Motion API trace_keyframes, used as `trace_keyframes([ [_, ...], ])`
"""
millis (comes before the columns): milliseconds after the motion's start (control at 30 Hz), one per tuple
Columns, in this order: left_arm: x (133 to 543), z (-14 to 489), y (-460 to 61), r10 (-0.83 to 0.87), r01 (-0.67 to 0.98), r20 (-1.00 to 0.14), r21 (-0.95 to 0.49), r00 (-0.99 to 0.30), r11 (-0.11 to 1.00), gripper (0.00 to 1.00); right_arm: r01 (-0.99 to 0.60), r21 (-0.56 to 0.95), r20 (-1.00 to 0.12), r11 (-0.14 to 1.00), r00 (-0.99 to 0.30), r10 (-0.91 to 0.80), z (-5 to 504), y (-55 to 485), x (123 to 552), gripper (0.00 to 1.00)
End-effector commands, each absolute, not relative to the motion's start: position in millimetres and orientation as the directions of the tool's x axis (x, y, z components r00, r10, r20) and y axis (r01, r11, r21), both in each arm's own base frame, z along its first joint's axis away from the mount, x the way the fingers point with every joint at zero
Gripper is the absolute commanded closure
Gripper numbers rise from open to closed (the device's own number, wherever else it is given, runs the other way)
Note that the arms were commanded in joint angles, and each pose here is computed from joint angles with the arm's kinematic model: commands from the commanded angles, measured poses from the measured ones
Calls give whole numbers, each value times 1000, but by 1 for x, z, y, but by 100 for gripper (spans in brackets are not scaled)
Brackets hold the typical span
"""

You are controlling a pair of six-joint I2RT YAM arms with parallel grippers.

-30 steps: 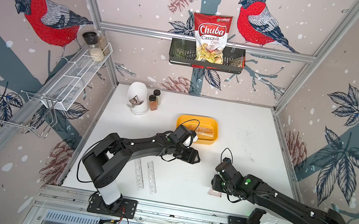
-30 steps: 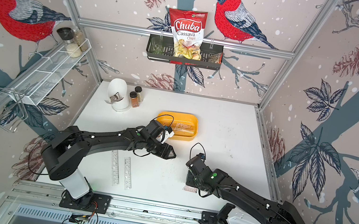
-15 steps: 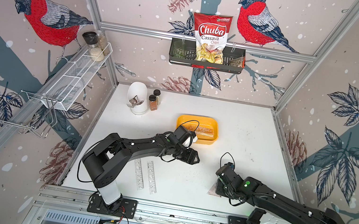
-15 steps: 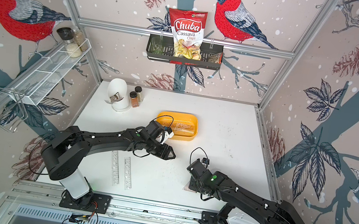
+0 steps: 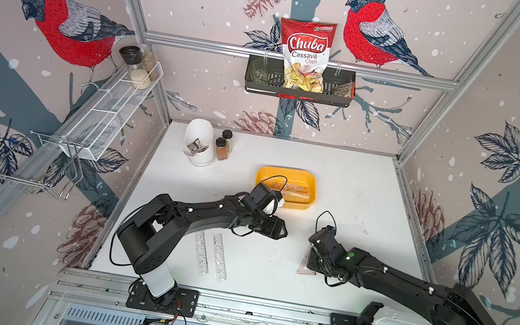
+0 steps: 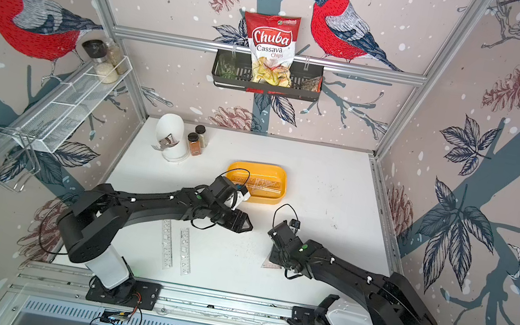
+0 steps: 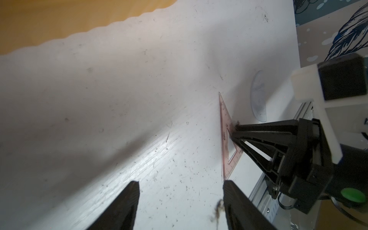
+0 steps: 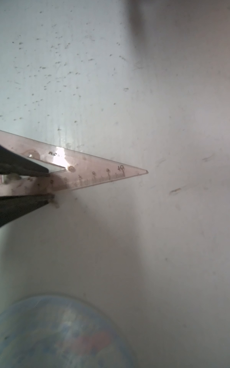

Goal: Put the scattered rulers into the storage box
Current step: Move the ruler to the center of the board.

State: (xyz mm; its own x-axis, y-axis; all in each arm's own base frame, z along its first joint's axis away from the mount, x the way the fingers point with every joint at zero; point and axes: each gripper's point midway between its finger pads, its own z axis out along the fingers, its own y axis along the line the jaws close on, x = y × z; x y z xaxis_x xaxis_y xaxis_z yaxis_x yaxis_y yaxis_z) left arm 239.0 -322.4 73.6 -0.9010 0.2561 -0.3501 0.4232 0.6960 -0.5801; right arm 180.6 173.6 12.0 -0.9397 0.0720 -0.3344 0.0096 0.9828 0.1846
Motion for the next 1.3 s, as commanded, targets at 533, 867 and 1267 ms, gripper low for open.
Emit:
trace_keyframes([
  [533, 240, 70, -301, 196, 381, -350, -610, -916, 695, 32, -96, 307, -355, 947, -935, 20, 28, 246, 237, 71],
  [867, 237, 61, -318, 225, 367, -292, -676, -930, 639, 42, -183, 524, -425, 832, -903, 69, 53, 244, 246, 82],
  [1267, 235, 40, -329, 253, 339, -227, -672, -941, 658, 50, -199, 572, -401, 796, -914, 60, 40, 235, 239, 87],
])
